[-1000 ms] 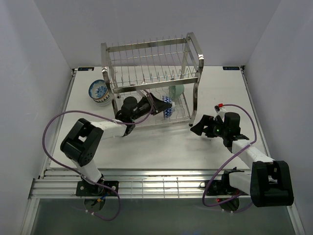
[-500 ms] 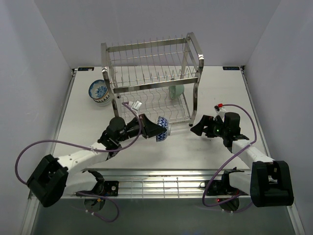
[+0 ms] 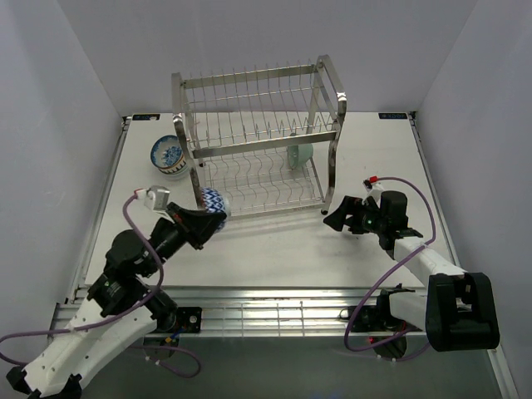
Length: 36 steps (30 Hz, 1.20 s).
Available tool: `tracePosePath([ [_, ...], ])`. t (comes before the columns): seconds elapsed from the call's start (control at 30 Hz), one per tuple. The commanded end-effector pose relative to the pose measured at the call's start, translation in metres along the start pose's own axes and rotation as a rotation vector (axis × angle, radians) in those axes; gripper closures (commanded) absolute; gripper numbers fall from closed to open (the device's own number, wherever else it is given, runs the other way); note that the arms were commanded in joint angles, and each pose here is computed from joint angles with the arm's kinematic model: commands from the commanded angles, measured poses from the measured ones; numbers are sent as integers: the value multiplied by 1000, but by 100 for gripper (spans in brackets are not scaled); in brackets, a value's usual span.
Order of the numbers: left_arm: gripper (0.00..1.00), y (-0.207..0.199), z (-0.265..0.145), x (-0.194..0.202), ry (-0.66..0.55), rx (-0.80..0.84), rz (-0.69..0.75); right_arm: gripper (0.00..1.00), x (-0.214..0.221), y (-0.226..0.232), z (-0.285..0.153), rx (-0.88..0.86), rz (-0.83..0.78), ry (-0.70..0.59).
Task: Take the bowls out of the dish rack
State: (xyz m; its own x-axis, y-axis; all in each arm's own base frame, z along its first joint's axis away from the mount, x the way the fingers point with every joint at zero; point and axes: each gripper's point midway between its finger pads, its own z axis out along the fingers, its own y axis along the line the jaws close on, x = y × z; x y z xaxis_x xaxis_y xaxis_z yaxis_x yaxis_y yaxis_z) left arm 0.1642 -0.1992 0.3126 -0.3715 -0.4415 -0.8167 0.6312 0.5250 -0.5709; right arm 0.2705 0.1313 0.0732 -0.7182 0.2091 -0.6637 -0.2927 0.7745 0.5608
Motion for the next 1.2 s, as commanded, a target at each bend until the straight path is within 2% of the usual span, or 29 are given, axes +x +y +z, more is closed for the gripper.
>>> tracePosePath([
  [0.0, 100, 36, -31, -41, -101, -275, 140, 4, -1, 1, 1, -5, -25, -1],
  [0.03, 100, 43, -37, -38, -74, -319, 164, 4, -1, 1, 2, -5, -24, 0],
  [0.17, 100, 64, -62, -56, -155, -482, 136, 4, 0, 1, 2, -7, -22, 4],
  [0.2, 100, 79, -74, -67, -216, -587, 127, 4, -1, 1, 2, -9, -23, 3],
  [0.27, 100, 101, -86, -59, -204, -729, 95, 4, 0, 1, 2, -9, -21, 3],
  [0.43, 100, 150, -90, -17, -10, -1029, 118, 4, 0, 1, 3, -12, -20, 7],
  [0.6, 100, 166, -79, -5, -25, -1069, 126, 4, 0, 2, 3, -14, -20, 7],
  [0.73, 100, 187, -62, 3, 17, -1110, 126, 4, -1, 3, 1, -13, -23, -1],
  [0.77, 100, 187, -49, 8, 39, -1051, 110, 4, -2, 3, 1, -14, -24, -2],
  [0.8, 100, 195, -52, 15, 65, -1063, 86, 4, -2, 3, 1, -14, -24, -2],
  [0.83, 100, 208, -51, 3, 21, -1075, 66, 4, -1, 3, 1, -15, -24, -2],
  [0.9, 100, 217, -46, 13, 57, -1029, 19, 4, -2, 4, 1, -16, -24, -4],
  [0.93, 100, 227, -49, 3, 22, -1043, 5, 4, -2, 4, 1, -17, -25, -5],
  [1.0, 100, 236, -47, 9, 53, -1027, -37, 4, -2, 4, 0, -14, -26, -8],
  [1.17, 100, 260, -51, -3, 14, -1032, -94, 4, -3, 3, 1, -11, -24, -9],
])
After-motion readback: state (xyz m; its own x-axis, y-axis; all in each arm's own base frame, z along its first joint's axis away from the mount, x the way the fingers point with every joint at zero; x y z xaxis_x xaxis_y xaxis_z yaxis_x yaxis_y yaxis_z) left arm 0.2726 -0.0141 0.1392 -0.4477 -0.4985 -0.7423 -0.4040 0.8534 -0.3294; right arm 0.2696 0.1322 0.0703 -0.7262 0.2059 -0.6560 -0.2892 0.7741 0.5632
